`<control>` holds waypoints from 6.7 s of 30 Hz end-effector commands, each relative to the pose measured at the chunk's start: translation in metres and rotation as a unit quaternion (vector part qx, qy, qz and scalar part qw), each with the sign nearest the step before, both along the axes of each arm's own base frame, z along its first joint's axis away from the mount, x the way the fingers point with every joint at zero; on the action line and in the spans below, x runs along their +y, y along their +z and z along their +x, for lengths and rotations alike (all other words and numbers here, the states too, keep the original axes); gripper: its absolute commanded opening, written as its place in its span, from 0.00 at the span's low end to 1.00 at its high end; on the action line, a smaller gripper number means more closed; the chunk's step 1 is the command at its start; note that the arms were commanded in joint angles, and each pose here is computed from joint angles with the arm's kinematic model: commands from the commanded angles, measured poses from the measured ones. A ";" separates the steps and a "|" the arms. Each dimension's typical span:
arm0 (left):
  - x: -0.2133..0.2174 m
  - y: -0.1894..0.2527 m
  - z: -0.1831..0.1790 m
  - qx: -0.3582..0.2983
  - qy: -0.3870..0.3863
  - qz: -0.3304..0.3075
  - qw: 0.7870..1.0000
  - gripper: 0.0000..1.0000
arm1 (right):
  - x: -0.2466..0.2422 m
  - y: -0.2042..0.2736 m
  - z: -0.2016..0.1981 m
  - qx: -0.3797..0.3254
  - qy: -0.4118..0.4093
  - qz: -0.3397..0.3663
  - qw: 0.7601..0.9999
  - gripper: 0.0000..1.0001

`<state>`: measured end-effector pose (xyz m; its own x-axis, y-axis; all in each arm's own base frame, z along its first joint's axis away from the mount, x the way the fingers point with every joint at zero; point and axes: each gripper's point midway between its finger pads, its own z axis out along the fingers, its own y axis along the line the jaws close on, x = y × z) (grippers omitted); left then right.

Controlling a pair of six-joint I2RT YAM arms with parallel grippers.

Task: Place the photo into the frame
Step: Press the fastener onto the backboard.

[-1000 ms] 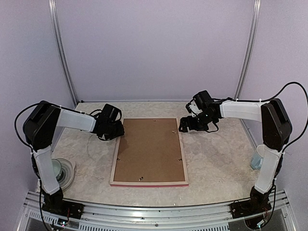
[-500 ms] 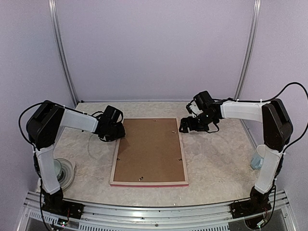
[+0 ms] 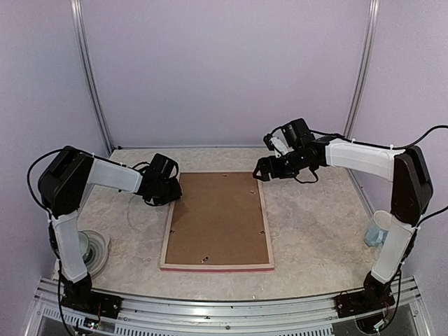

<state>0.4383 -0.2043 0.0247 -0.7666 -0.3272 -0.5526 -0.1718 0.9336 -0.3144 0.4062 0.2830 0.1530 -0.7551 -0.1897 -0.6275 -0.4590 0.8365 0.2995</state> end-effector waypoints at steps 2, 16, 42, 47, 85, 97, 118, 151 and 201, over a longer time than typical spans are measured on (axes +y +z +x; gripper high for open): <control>0.020 -0.025 -0.009 0.028 0.020 0.023 0.999 0.26 | 0.009 0.011 -0.004 -0.015 0.013 -0.004 1.000 0.87; 0.025 -0.025 -0.010 0.025 0.029 0.021 0.999 0.13 | 0.003 -0.010 -0.007 0.001 0.008 -0.022 1.000 0.87; 0.041 0.027 -0.017 -0.038 0.043 0.006 0.998 0.40 | -0.007 -0.078 0.067 0.021 -0.007 -0.128 0.992 0.91; 0.048 0.039 -0.022 -0.065 0.050 -0.004 0.997 0.40 | 0.003 -0.084 0.066 0.027 0.014 -0.108 0.994 0.89; 0.002 -0.014 -0.050 -0.017 -0.020 -0.001 1.000 0.42 | 0.007 -0.113 0.083 0.037 0.014 -0.140 0.989 0.77; 0.001 -0.016 -0.051 -0.016 -0.022 0.002 1.000 0.41 | 0.008 -0.117 0.089 0.040 0.004 -0.142 0.989 0.63; 0.004 -0.017 -0.053 -0.015 -0.018 0.006 1.000 0.41 | -0.003 -0.119 0.086 0.051 -0.022 -0.156 0.986 0.55; 0.007 -0.011 -0.051 -0.022 -0.010 0.006 1.000 0.41 | -0.002 -0.092 0.076 0.068 -0.045 -0.110 0.991 0.45; 0.024 -0.026 -0.056 0.000 0.043 0.025 0.999 0.27 | -0.027 -0.123 0.063 0.079 -0.075 -0.174 0.979 0.55</control>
